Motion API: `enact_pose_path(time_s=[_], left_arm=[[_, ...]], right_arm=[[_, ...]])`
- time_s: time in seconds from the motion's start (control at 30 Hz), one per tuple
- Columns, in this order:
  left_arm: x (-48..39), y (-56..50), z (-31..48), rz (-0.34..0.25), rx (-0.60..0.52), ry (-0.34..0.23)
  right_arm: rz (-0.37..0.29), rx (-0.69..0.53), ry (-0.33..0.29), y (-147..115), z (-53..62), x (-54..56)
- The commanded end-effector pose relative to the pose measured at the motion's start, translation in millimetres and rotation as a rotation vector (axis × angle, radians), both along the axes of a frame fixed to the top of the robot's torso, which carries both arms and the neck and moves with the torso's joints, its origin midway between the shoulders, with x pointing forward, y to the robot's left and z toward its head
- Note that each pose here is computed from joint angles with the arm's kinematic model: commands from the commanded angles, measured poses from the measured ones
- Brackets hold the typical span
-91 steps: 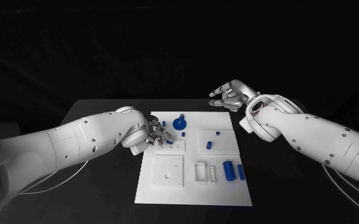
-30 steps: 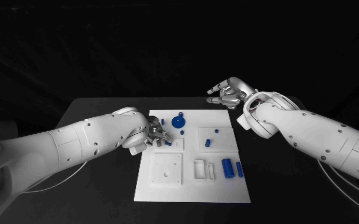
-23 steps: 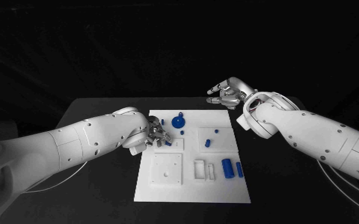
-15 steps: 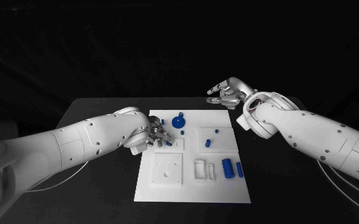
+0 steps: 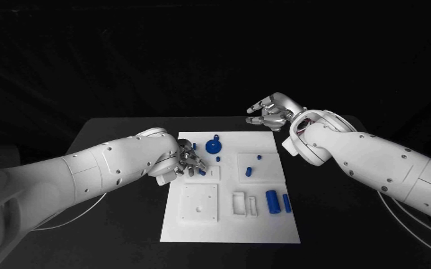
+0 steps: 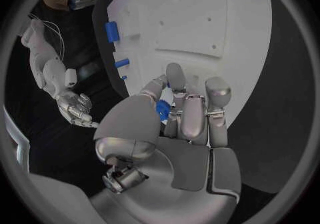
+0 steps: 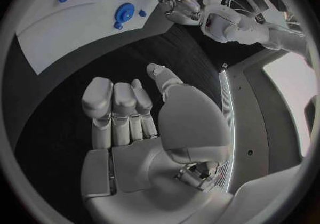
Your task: Assemble the parts on the task board
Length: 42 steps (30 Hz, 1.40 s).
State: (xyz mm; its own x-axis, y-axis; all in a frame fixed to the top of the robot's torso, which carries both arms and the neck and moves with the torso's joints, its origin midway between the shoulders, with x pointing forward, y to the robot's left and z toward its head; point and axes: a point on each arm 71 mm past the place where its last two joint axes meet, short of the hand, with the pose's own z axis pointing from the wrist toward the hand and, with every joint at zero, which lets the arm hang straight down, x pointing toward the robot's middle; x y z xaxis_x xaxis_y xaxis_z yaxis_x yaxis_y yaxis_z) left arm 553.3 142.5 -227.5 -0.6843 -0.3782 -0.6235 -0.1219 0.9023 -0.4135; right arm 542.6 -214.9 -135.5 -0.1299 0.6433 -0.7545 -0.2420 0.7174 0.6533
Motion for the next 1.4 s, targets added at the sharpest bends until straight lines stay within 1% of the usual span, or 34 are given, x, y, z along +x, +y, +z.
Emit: enact_pose_path(time_s=[0.03, 0.4, 0.63, 1.03, 1.4], left_arm=[[-5.3, -4.5, -7.5, -0.029, 0.014, 0.04], [-6.4, -3.4, -8.6, -0.046, 0.03, 0.05], [-6.3, -3.6, -8.2, -0.056, 0.041, 0.039], [-5.6, -3.9, -7.5, -0.053, 0.041, 0.025], [-5.7, -7.7, -7.4, -0.062, 0.039, 0.025]], right_arm=[[0.012, -0.002, 0.008, 1.0, -0.5, -0.1], [0.011, -0.004, 0.015, 0.6, -1.8, 0.1], [0.012, -0.004, 0.018, 0.4, -2.5, 0.0], [0.013, -0.004, 0.021, 1.0, -3.4, 0.0], [0.014, -0.002, 0.026, 1.9, -5.1, 0.2]])
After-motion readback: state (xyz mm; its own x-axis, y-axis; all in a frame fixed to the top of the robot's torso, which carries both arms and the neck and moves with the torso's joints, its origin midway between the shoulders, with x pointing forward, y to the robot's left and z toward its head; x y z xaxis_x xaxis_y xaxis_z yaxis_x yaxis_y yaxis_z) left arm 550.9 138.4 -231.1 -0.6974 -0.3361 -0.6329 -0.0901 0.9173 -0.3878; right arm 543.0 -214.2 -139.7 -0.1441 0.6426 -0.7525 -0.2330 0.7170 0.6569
